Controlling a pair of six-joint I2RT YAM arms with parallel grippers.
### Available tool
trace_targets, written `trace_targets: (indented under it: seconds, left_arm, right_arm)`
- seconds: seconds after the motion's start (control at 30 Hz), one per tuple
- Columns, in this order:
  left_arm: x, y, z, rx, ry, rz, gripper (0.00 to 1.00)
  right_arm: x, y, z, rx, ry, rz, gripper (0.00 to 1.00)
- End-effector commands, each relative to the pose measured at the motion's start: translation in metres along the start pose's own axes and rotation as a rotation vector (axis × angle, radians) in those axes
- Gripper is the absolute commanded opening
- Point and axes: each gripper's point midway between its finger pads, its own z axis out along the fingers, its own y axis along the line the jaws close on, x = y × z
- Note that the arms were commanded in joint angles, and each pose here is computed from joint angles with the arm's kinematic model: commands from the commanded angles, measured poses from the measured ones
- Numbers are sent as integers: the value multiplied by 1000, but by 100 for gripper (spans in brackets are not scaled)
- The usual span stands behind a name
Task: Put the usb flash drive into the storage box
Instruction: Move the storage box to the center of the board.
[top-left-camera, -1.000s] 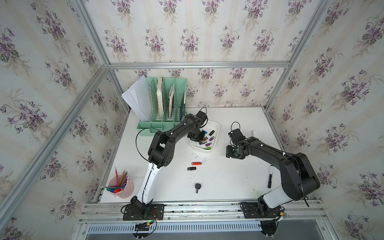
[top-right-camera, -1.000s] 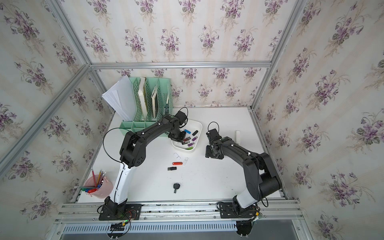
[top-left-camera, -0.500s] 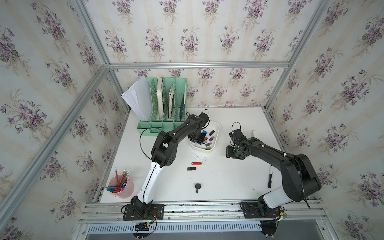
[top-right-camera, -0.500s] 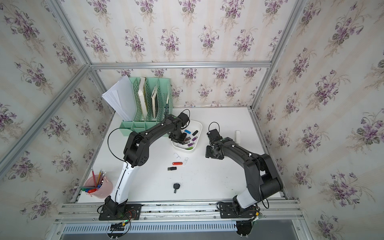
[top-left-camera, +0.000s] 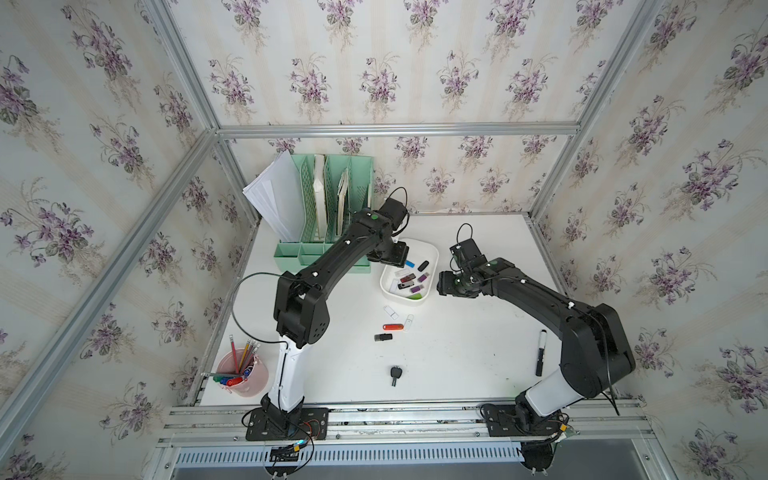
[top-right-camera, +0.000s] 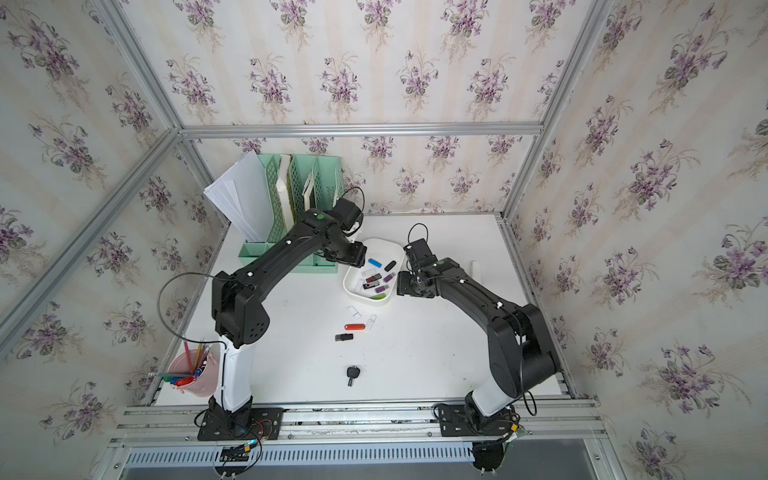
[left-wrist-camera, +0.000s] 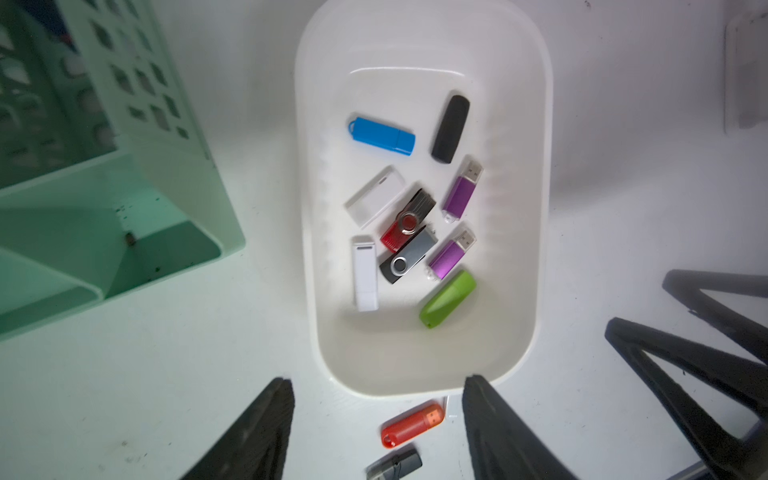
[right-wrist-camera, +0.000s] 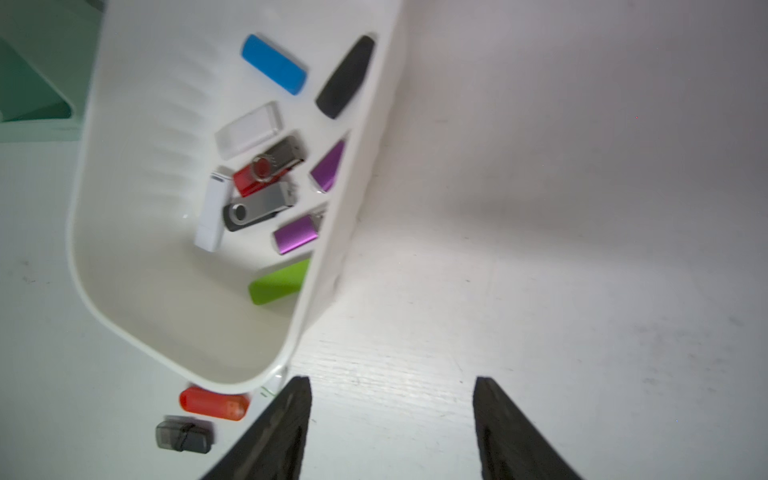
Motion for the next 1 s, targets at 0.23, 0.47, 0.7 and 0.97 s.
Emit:
trace_targets:
  seconds: [0.23,0.47,0.7,0.97]
  left_arm:
    - [73,69,-25,-74,46,-126,73]
    - [104,89,-27,-89,62,-171,74]
    - [109,90,-24,-75,67,-180,74]
    - [109,88,-21,-60,69,-186,74]
  right_arm:
    - [-13,105,24,-178,53,-127,67]
    - [22,97,58,-130,188,-93,67]
    - [62,47,52,25,247,-51,68]
    - [78,-13,35,153,258,17,69]
